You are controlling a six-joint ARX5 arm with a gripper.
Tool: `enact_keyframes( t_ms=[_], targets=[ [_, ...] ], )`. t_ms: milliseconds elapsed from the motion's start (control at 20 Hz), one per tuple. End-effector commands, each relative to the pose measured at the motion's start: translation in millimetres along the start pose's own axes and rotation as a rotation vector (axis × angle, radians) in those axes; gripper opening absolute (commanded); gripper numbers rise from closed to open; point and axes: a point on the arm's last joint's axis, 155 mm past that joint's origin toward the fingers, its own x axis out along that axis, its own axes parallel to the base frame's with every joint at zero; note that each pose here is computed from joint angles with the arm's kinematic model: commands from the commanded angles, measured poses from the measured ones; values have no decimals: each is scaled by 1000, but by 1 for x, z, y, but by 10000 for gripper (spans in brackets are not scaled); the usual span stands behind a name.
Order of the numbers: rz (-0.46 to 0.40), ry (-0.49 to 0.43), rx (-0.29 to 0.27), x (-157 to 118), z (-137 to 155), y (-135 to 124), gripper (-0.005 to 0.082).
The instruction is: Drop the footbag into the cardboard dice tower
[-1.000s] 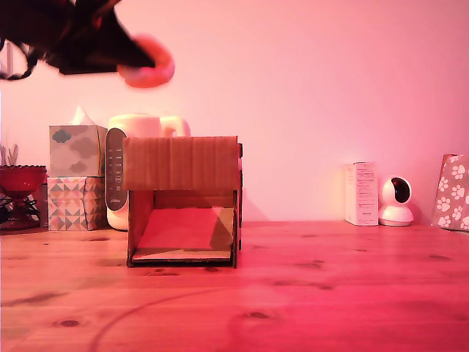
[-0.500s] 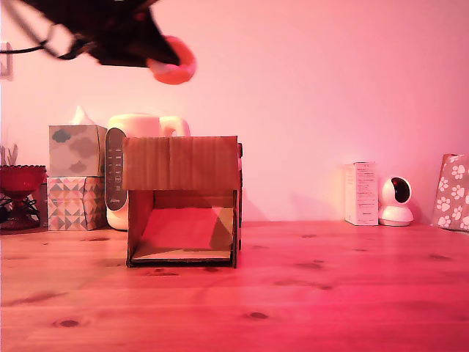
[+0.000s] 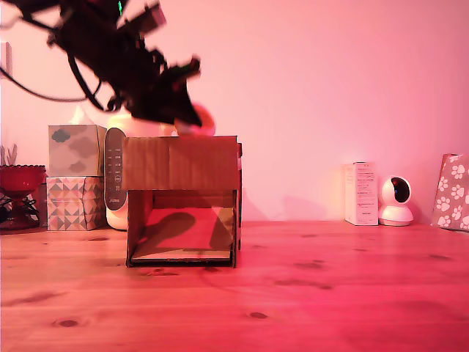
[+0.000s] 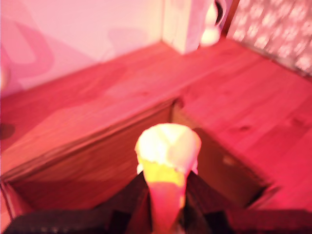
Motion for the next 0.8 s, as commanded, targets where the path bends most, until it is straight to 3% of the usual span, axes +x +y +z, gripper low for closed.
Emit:
enact_keyframes(
  t_ms=[0, 50, 100, 200, 250, 300, 500, 550, 650, 750],
  targets=[
    [3, -34, 20, -1, 13, 2, 78],
    [3, -35, 20, -1, 14, 2, 91],
    [-5, -39, 21, -2, 16, 0, 167],
    [-24, -48, 20, -2, 21, -4, 512],
    [-34, -47, 19, -3, 23, -6, 645],
    [-35, -36, 17, -5, 24, -6, 686],
    [-41, 53, -9, -15, 24, -9, 660],
    [-42, 75, -15, -18, 24, -10, 613],
    [-47, 122, -29, -27, 20, -13, 403],
    [-72, 159, -56, -36, 13, -21, 57]
  ],
)
